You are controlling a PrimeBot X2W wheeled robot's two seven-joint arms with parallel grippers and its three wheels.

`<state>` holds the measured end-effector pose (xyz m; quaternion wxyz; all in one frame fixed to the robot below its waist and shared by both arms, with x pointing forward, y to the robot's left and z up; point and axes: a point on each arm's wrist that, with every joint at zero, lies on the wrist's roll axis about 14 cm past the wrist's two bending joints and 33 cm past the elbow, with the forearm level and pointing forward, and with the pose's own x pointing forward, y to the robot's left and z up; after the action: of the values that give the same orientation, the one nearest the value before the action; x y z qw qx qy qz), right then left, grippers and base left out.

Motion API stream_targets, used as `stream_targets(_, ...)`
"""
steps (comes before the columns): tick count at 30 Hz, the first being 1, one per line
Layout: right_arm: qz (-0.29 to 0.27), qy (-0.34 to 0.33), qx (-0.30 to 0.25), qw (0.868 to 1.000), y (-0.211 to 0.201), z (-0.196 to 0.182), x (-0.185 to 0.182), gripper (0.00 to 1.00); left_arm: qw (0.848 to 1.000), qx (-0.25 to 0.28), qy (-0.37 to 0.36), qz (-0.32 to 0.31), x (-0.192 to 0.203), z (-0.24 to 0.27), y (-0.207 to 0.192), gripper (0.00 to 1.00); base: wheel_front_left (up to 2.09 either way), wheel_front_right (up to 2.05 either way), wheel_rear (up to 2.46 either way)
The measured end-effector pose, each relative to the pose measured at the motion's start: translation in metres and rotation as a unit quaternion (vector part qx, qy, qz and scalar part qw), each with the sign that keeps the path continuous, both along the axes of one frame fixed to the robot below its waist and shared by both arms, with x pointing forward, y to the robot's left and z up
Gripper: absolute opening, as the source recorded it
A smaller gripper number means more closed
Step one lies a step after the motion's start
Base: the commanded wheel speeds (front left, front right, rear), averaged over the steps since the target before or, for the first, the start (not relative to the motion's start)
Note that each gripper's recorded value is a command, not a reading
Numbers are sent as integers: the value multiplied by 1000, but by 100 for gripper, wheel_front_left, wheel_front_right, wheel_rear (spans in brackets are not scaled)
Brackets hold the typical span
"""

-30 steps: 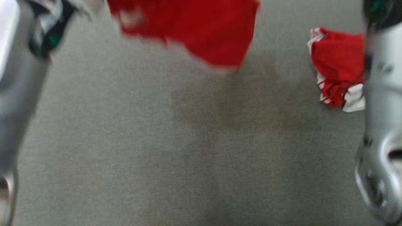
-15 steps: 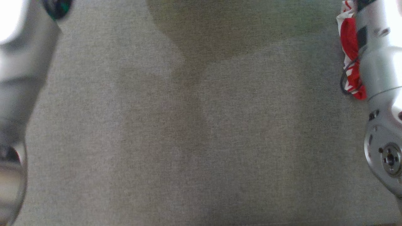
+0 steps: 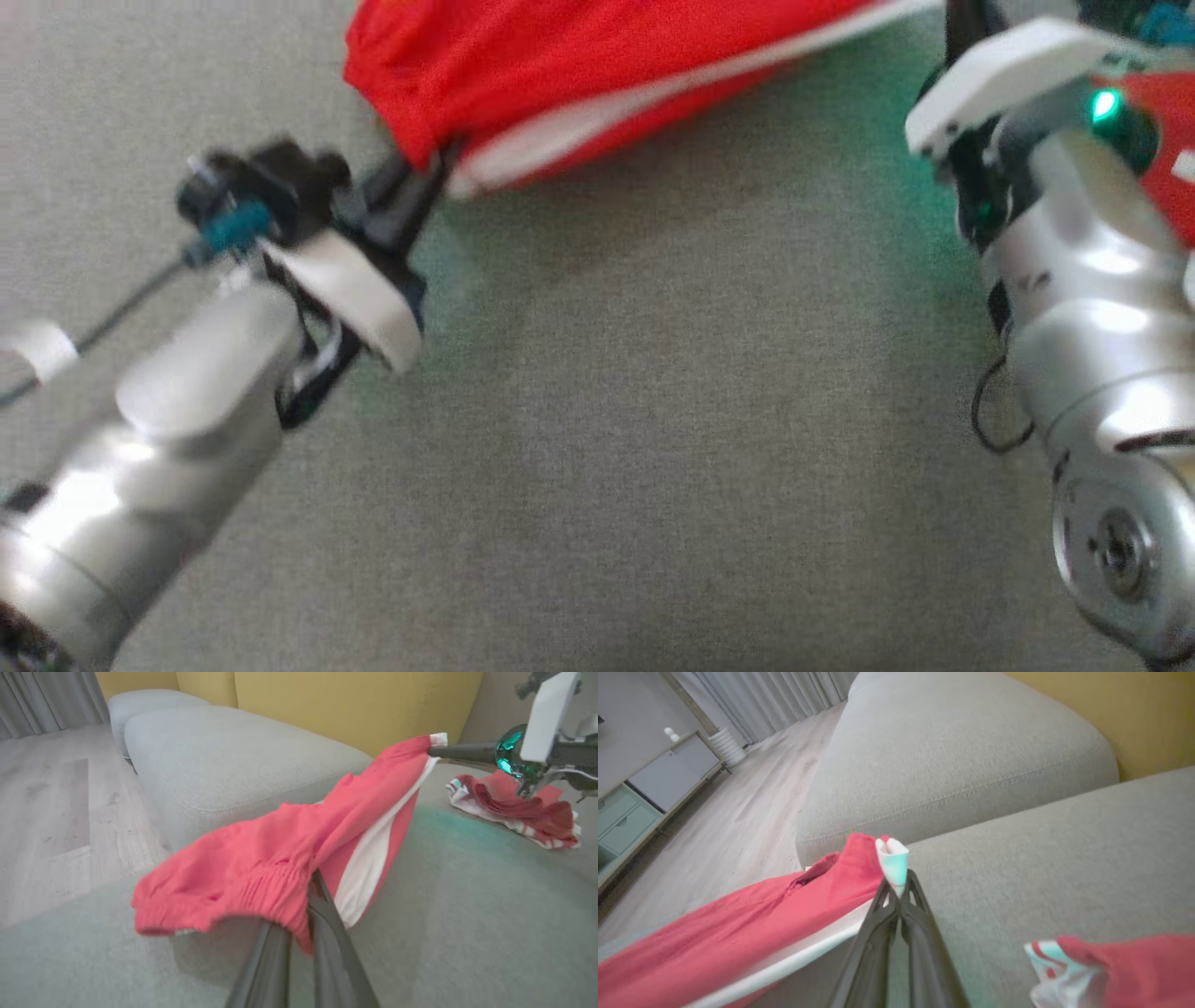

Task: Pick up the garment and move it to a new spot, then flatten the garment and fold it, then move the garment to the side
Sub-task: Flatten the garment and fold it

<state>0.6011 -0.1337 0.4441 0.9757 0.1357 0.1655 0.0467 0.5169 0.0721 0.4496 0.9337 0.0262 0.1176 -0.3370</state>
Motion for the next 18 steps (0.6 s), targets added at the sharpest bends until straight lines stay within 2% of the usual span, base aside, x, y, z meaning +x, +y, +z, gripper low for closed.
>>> stream_targets(5,-4,53,6,999,-5,-21,-38,0,999,9,29,-27,-50,-15,-4,0,0,0,0)
stream_targets(8,-8,65,15,998,-6,-23,-53,0,999,7,35,-28,-67,-16,-5,0,0,0,0)
stream_targets(18,-28,36,47,998,-19,-4,-93,0,999,-13,28,-25,-116,-7,-20,0,0,0,0)
